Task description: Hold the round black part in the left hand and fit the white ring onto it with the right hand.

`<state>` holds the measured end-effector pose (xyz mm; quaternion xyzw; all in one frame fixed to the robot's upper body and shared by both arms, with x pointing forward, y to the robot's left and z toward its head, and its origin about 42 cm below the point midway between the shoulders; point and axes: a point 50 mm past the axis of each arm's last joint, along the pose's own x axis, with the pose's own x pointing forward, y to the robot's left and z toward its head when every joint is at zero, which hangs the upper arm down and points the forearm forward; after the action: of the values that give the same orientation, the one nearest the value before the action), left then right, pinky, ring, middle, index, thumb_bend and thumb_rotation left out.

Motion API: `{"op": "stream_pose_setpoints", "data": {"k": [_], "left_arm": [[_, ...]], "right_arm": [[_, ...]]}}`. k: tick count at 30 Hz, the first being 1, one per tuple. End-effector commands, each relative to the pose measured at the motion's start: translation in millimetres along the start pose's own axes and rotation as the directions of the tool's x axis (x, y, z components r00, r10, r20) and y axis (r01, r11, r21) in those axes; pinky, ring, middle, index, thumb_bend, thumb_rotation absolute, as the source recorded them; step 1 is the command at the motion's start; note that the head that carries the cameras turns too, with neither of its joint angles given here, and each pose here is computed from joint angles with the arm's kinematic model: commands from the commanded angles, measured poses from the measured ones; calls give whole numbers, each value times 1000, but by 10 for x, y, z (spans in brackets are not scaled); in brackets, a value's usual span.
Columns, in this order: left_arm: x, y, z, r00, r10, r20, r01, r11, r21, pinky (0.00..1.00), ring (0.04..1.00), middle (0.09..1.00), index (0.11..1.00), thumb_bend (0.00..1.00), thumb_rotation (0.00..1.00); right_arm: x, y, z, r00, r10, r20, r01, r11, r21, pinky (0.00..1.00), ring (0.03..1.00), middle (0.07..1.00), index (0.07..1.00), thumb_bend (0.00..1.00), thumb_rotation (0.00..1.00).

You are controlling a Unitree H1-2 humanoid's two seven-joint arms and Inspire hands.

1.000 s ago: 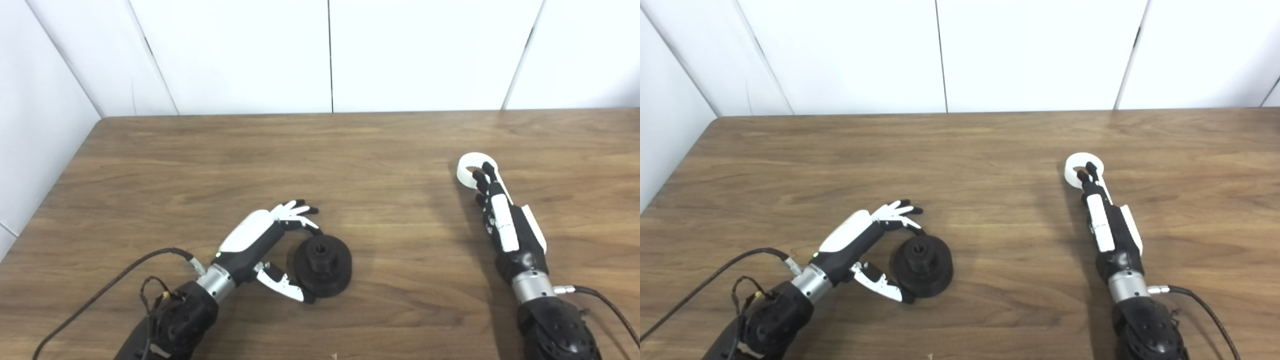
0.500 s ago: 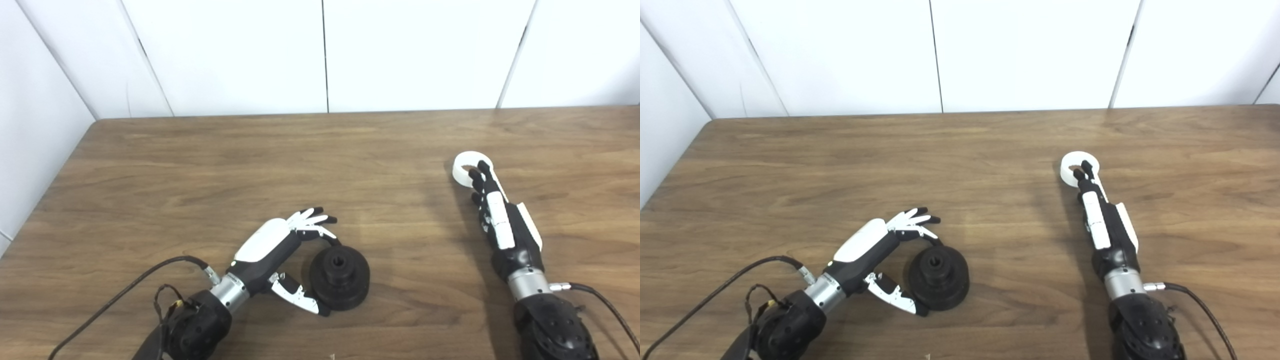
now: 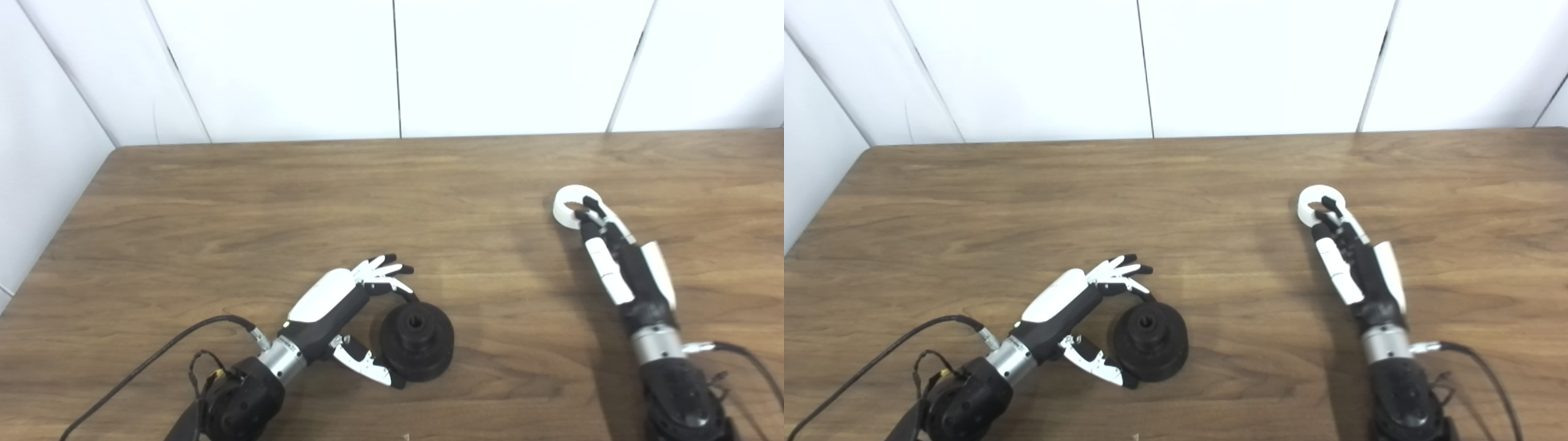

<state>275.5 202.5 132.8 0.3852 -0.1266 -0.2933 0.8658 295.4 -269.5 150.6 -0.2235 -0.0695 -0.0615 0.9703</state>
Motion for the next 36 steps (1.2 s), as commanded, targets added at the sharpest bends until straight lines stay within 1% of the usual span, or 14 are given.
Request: {"op": "stream_pose_setpoints", "data": {"k": [1, 2, 4, 6, 12, 15, 18, 19, 20, 22, 24, 28, 32, 36], "left_arm": [[-7, -77, 18, 999, -51, 8, 51, 999, 18, 997, 993, 915, 624, 943, 167], [-8, -80, 12, 999, -53, 4, 53, 998, 13, 997, 993, 916, 624, 946, 170], [-9, -83, 4, 998, -56, 0, 56, 998, 8, 1000, 996, 919, 626, 949, 165], [-13, -84, -5, 998, -61, -5, 61, 998, 7, 1000, 999, 923, 629, 946, 166], [-38, -80, -36, 997, -70, -20, 70, 997, 20, 1000, 996, 921, 631, 950, 180], [-48, -75, -41, 997, -71, -26, 72, 997, 16, 1000, 997, 923, 633, 949, 176], [-57, -76, -47, 997, -73, -26, 73, 997, 13, 1000, 997, 926, 635, 945, 184], [-60, -77, -50, 997, -73, -24, 73, 997, 11, 1000, 997, 927, 635, 944, 184], [-62, -78, -52, 997, -73, -23, 73, 997, 11, 1000, 997, 927, 636, 946, 181], [-67, -81, -55, 997, -73, -21, 73, 997, 11, 1000, 996, 927, 636, 947, 181], [-74, -86, -57, 997, -73, -22, 73, 997, 5, 1000, 998, 929, 637, 945, 178], [-81, -95, -66, 998, -67, -16, 67, 998, 14, 1000, 995, 927, 633, 949, 180], [-83, -99, -76, 998, -67, -11, 67, 998, 16, 1000, 999, 928, 635, 945, 189], [-85, -96, -78, 998, -67, -18, 67, 998, 17, 1000, 997, 928, 634, 947, 187]], "right_arm": [[204, -145, 304, 984, -70, 163, 82, 995, -64, 915, 896, 855, 787, 691, 559], [246, -180, 327, 981, -78, 177, 97, 990, -100, 939, 909, 859, 781, 722, 553], [321, -238, 372, 976, -89, 197, 120, 981, -153, 962, 918, 859, 770, 746, 528], [388, -281, 412, 971, -93, 221, 135, 973, -186, 958, 925, 857, 759, 759, 474], [558, -383, 496, 969, -75, 236, 129, 966, -223, 946, 958, 873, 759, 791, 404], [642, -404, 485, 974, -50, 219, 107, 961, -256, 956, 978, 884, 763, 809, 405], [737, -422, 439, 984, 13, 177, 48, 940, -337, 950, 996, 916, 787, 834, 416], [770, -429, 428, 988, 40, 149, 18, 929, -370, 949, 998, 922, 792, 839, 416], [789, -433, 424, 990, 56, 130, -1, 921, -389, 955, 1000, 944, 807, 880, 423], [824, -438, 422, 992, 81, 98, -31, 903, -428, 959, 1000, 959, 815, 912, 426], [855, -432, 418, 992, 91, 82, -45, 890, -453, 987, 1000, 969, 806, 954, 403], [923, -412, 380, 993, 95, 64, -52, 870, -490, 1000, 1000, 978, 793, 987, 387], [982, -411, 363, 994, 93, 51, -55, 861, -506, 1000, 1000, 978, 790, 991, 376], [1039, -416, 350, 995, 93, 46, -56, 854, -517, 1000, 1000, 975, 794, 992, 403]]}}
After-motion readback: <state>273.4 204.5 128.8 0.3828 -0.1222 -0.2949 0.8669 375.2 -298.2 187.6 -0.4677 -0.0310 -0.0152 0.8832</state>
